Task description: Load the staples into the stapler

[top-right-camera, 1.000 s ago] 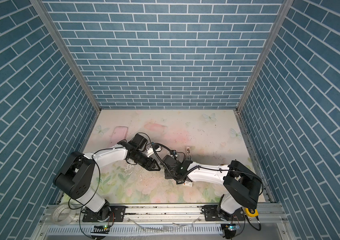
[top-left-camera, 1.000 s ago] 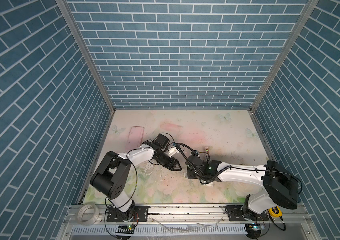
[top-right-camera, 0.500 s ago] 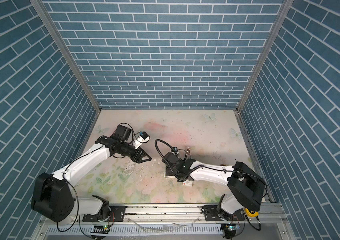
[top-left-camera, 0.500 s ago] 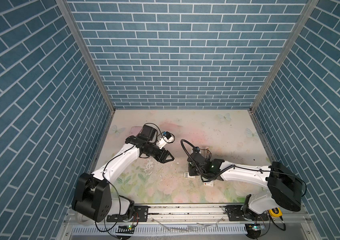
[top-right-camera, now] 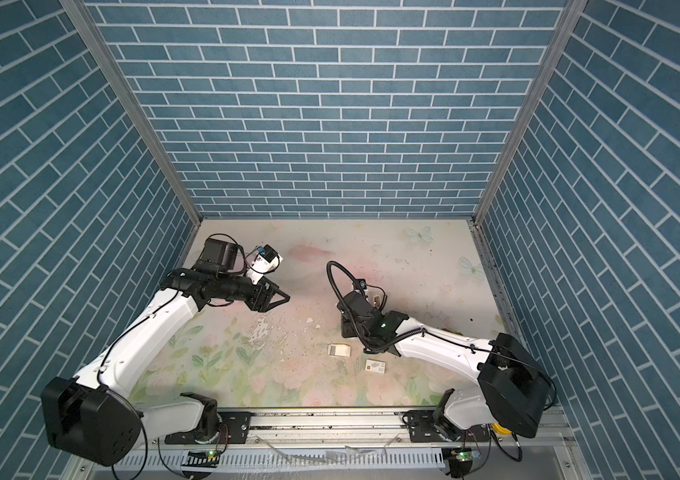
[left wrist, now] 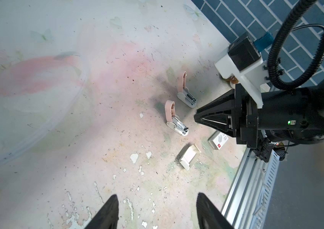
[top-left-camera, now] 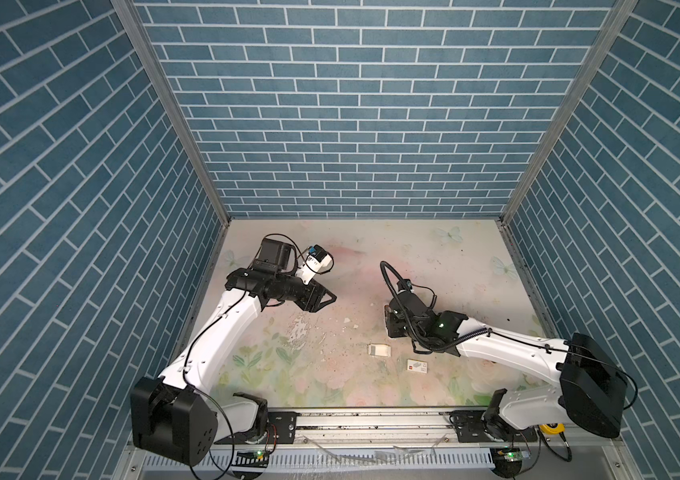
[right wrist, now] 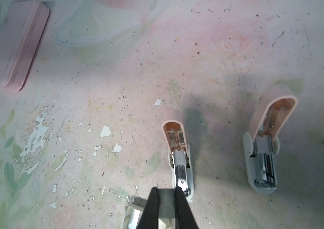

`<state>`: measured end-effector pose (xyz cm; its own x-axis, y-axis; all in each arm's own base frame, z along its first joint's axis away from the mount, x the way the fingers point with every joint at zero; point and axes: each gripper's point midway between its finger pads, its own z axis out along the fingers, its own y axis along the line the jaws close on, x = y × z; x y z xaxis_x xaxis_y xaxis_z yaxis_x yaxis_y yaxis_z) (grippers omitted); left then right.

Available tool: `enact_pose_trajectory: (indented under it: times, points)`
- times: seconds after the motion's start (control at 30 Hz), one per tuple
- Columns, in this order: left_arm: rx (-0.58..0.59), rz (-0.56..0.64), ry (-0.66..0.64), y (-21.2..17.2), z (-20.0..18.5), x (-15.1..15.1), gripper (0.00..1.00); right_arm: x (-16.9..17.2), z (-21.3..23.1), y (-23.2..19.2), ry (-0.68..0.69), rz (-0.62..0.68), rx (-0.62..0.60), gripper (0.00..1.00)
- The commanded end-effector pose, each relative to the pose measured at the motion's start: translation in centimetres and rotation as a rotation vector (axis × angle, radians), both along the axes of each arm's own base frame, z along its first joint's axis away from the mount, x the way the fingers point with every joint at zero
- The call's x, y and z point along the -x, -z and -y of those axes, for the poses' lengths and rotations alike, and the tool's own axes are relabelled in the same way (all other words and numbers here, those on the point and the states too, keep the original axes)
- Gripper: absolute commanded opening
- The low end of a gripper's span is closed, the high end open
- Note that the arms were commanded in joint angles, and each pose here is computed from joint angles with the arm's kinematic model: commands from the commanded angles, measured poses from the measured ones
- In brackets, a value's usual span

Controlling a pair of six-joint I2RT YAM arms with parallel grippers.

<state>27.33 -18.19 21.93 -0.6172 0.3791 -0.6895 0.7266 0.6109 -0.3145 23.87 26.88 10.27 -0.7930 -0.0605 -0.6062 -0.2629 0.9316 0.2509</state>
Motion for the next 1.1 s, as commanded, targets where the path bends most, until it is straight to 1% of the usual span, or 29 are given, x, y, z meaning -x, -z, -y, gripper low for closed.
enact_pose_trajectory:
  times: [0.0, 0.17, 0.4, 0.67, 1.07]
  points:
    - [-0.02, 0.061, -0.015, -1.0, -0.5, -0.6, 0.64, -0.4, 1.2, 0.2, -0.009, 0.035, 0.036, 0.0]
    - [-0.026, 0.072, -0.007, -0.9, -0.6, -0.5, 0.65, -0.5, 1.7, 0.1, -0.034, 0.047, 0.057, 0.0]
    - [-0.023, 0.075, 0.002, -0.8, -0.4, -0.9, 0.64, -0.6, 1.1, 0.2, -0.097, 0.066, 0.026, 0.0]
    - [-0.035, 0.076, 0.012, -0.7, -0.6, -1.1, 0.64, -1.1, 0.5, 0.8, -0.105, 0.091, -0.003, 0.0]
    - [-0.024, 0.098, 0.018, -1.2, -0.6, -0.9, 0.64, -1.4, 0.1, 1.7, -0.12, 0.094, 0.018, 0.01]
